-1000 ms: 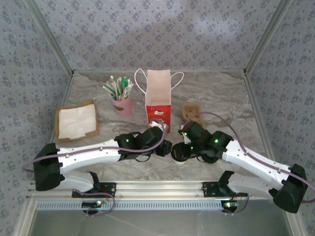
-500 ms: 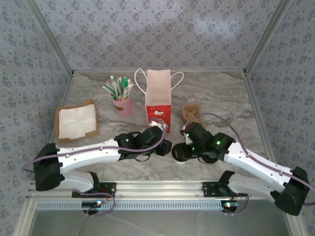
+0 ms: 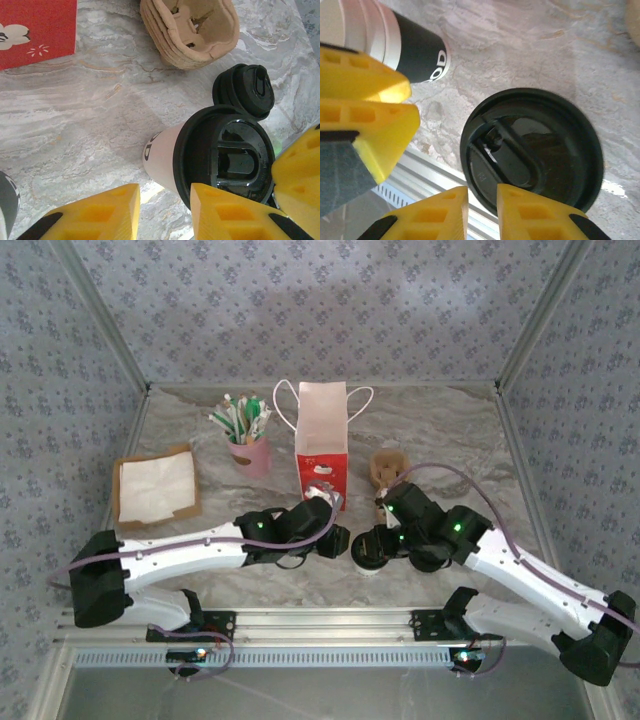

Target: Pack the takeout coffee

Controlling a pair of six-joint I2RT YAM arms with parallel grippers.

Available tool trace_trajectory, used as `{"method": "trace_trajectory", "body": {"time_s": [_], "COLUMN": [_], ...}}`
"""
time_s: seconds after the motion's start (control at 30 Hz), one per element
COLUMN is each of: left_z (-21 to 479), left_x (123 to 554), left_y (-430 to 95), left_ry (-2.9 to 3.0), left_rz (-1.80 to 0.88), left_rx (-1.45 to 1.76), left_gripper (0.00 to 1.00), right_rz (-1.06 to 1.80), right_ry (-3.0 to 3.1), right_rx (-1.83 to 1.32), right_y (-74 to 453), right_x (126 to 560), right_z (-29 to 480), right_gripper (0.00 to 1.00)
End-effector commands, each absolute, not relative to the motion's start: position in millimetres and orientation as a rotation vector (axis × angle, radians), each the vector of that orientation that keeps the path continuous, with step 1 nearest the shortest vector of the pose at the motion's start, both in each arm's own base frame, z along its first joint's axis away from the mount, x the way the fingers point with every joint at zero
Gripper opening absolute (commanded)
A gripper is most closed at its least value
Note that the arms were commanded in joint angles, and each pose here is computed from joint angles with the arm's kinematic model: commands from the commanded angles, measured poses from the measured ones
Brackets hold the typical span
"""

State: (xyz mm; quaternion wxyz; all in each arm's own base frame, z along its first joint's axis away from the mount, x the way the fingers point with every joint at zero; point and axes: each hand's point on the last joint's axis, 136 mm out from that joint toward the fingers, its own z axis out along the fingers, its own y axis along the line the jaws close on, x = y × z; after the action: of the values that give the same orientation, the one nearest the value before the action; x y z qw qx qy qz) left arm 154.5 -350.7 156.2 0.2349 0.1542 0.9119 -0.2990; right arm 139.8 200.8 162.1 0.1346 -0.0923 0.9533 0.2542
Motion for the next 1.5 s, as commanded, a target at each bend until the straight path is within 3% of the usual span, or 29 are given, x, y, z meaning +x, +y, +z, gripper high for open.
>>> {"method": "trace_trajectory", "body": {"time_s": [0.0,0.7,1.0,1.2,1.33,1.47], "left_z": [168,148,154,186,212,243], "left_x": [150,147,148,154,157,157], "left_y": [-366,-385,-383,-368,-352,-339], "left_ry": [2.488,2.533,2.519,2.465,2.408,2.332], "left_rz": [-0.863,-0.844,-0.846,-0.807,-0.787,-0.827], "left_rx": [0.461,0.499,0.490,0.473,0.459,0.447], "left_gripper": [0.31,0.31,0.31,0.37,0.46,0.61], "right_rz": [0.657,0.606,0.623,0.656,0.675,0.600], "right_ry": [2.775,2.842,2.803,2.713,2.653,2.588], "right_rx": [-0.231,-0.177,-0.200,-0.219,-0.262,-0.338], "right_y": [185,178,181,181,176,160], "right_x": [144,153,153,156,153,152], "right_z": [162,125,141,170,194,220], "right_gripper": [0.24,0.22,0.23,0.35,0.48,0.66]}}
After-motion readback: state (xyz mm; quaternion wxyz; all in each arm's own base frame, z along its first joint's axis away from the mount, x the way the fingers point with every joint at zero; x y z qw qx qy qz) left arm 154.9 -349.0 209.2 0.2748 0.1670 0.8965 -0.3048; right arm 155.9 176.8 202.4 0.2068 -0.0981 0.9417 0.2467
